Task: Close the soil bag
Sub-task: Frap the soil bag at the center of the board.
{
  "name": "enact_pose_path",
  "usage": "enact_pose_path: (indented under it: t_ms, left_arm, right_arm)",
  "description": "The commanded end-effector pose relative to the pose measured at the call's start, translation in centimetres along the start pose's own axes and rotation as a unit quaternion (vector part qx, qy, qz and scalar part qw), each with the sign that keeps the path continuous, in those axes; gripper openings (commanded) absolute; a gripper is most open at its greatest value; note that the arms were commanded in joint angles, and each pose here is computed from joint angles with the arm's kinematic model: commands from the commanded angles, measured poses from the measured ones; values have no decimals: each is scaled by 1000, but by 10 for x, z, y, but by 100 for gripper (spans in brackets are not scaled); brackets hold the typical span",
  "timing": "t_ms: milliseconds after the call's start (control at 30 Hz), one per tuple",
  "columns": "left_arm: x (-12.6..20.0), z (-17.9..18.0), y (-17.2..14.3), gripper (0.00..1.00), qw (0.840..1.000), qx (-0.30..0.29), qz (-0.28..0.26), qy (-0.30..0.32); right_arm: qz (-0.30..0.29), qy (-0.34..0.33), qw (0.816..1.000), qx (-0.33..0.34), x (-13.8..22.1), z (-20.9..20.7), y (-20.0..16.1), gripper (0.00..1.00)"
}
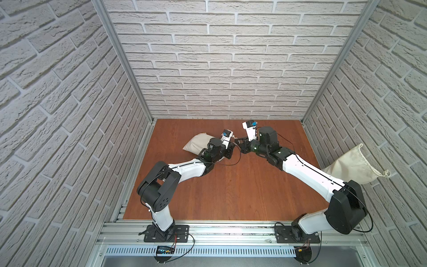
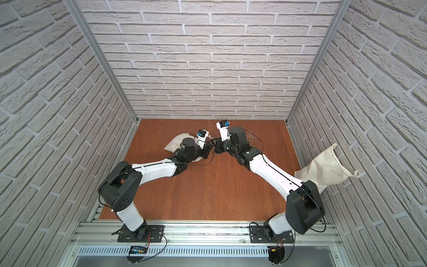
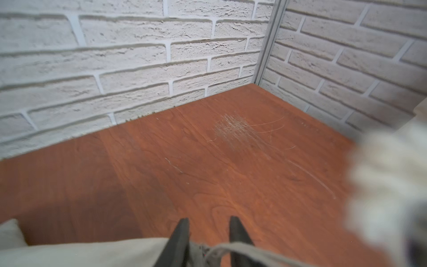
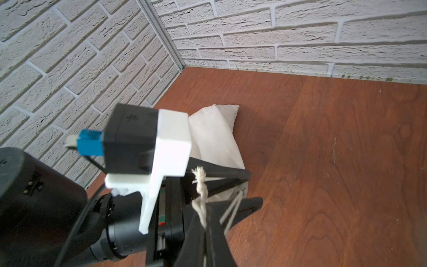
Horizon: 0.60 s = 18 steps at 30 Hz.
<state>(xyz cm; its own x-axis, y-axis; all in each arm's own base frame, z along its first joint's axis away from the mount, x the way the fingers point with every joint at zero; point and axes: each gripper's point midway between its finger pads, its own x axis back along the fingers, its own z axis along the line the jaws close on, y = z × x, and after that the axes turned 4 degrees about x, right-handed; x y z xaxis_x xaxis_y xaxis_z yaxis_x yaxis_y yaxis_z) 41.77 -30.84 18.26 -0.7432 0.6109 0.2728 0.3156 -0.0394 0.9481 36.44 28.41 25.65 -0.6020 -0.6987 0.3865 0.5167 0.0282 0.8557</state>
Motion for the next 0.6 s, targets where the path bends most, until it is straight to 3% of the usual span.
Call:
enact_pose_path:
  t_ms: [0,100,167,333,467,567]
  left_arm:
    - [-3,14,6,16,1000,7,-8,26]
    - [-2,43,-27,12,993,10,44,106]
    - [2,66,-60,11,980,6,99,172]
    - [40,113,-112,17,923,0,188,335]
    - [75,132,-139,20,881,-2,233,413]
    - [92,141,-152,17,859,8,250,447]
  right_arm:
    - [-39,-10,999,10,22,5,28,3]
    - [-63,-40,997,7,43,-8,43,3]
    - [-89,-54,995,4,63,-15,59,3]
    - [-156,-121,980,4,128,-38,97,3]
    - [-203,-194,960,-9,179,-62,113,3]
    - [-213,-223,951,-22,195,-76,112,3]
